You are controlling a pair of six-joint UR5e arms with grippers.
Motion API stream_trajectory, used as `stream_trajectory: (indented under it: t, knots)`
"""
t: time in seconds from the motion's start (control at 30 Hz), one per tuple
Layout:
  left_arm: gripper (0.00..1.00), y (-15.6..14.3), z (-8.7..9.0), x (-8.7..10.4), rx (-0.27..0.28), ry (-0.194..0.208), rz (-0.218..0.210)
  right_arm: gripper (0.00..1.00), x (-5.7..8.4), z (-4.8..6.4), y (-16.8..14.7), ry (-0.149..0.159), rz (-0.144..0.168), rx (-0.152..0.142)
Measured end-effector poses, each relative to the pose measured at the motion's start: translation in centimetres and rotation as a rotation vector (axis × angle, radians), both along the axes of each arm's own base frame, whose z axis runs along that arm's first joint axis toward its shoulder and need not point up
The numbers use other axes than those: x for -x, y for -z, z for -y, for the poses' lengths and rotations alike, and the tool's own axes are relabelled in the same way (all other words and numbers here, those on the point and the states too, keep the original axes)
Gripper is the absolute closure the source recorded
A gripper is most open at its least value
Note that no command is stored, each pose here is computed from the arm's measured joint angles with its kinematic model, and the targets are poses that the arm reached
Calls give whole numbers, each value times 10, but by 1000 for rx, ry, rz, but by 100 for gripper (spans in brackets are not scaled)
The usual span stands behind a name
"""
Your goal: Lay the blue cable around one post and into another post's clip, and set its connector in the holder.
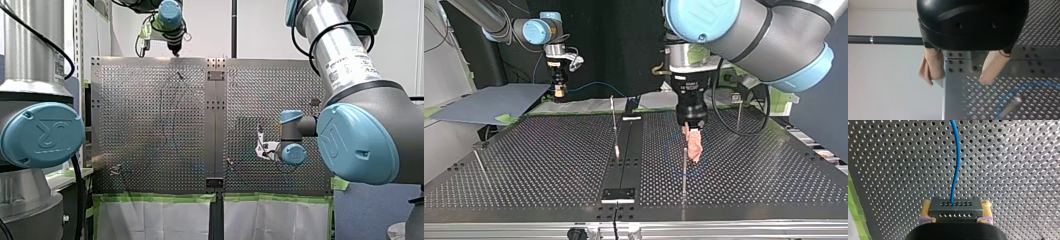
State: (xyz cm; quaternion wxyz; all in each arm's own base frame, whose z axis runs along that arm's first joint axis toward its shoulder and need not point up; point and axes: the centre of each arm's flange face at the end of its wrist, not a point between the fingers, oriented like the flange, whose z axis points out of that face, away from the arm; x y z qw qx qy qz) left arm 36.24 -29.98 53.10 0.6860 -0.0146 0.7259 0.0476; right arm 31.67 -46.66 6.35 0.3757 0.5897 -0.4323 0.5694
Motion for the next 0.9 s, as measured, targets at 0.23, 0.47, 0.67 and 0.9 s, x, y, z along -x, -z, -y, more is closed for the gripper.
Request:
stream_trajectory:
  t: [0.23, 0.47, 0.67, 0.9]
  knots:
    - [0, 12, -12, 3, -23, -49, -60, 100, 0, 0, 1, 0, -1, -2]
    - [0, 17, -28, 5, -38, -124, -112, 100, 0, 0, 1, 0, -1, -3]
    - [0, 20, -37, 6, -63, -148, -154, 100, 0, 0, 1, 0, -1, -4]
    - [0, 22, -43, 9, -94, -156, -202, 100, 0, 0, 2, 0, -1, -3]
